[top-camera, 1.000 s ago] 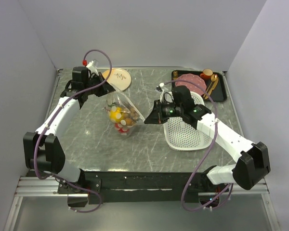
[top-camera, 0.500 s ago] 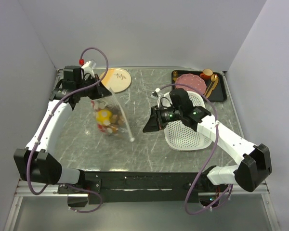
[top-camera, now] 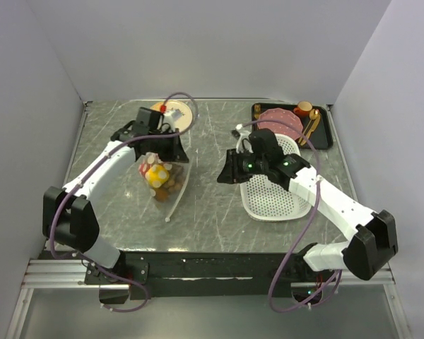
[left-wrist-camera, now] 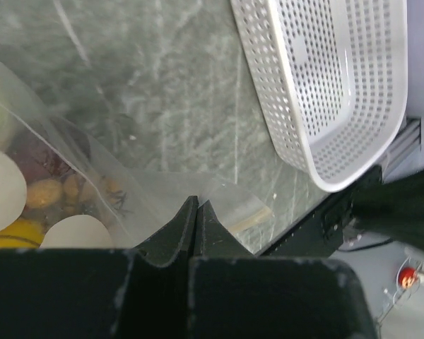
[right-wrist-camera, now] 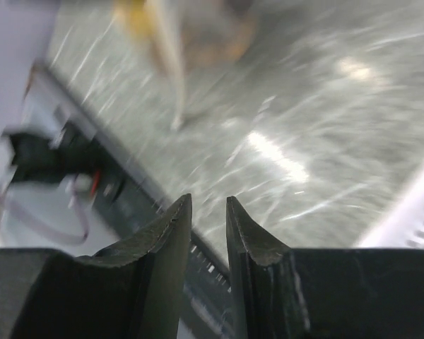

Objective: Place the food in the zip-top bag and seal the zipper
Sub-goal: Zip the zipper food storage bag at the center of the board, then place the zipper food storage bag at the center of the board.

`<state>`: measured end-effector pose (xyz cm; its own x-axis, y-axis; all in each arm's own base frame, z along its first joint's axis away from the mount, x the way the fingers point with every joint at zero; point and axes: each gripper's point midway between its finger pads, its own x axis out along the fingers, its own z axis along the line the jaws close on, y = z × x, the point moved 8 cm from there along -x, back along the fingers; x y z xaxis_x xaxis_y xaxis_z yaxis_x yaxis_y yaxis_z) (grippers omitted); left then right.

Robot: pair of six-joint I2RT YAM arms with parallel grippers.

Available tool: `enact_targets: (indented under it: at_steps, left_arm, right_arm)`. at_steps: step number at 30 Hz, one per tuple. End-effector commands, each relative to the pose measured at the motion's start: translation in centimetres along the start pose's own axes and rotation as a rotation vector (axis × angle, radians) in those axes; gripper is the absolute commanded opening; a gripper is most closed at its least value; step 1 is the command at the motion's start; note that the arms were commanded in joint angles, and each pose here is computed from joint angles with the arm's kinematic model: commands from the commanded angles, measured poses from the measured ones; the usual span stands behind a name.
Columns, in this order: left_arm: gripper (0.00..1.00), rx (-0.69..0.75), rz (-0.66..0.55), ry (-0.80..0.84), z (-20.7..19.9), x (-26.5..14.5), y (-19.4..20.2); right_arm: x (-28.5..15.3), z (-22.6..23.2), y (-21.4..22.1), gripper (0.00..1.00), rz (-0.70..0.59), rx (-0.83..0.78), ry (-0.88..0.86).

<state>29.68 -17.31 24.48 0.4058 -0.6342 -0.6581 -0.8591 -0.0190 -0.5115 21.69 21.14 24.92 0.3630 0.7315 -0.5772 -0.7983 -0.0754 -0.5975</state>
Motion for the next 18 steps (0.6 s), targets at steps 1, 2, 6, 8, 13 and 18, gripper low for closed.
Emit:
enact_targets:
  at_steps: [1, 2, 6, 8, 13, 18]
  left_arm:
    - [0.01, 0.035, -0.033, 0.015, -1.7, 0.9, -0.6]
    - [0.01, 0.039, -0.04, 0.022, -1.8, 1.3, -0.7]
    - [0.01, 0.043, -0.051, 0.068, -1.9, 2.3, -0.7]
    - [0.01, 0.057, -0.074, 0.108, -2.3, 2.5, -1.2]
    - [0.03, 0.069, -0.116, 0.103, -2.8, 2.4, -2.1]
    - [0.45, 0.088, -0.194, 0.085, -3.2, 1.2, -2.6]
  right_arm:
    - [-3.1, -1.9, -2.8, 0.34, -0.248, 0.083, 0.233]
    - [-3.3, -2.7, -2.7, 0.34, -0.267, 0.11, 0.263]
    - [-5.0, -5.2, -3.5, 0.34, -0.364, 0.226, 0.348]
    - [-5.2, -6.0, -3.7, 0.35, -0.389, 0.249, 0.39]
    - [-6.8, -8.7, -4.2, 0.36, -0.483, 0.327, 0.573]
    - [-9.8, -13.0, -4.0, 0.41, -0.585, 0.457, 0.775]
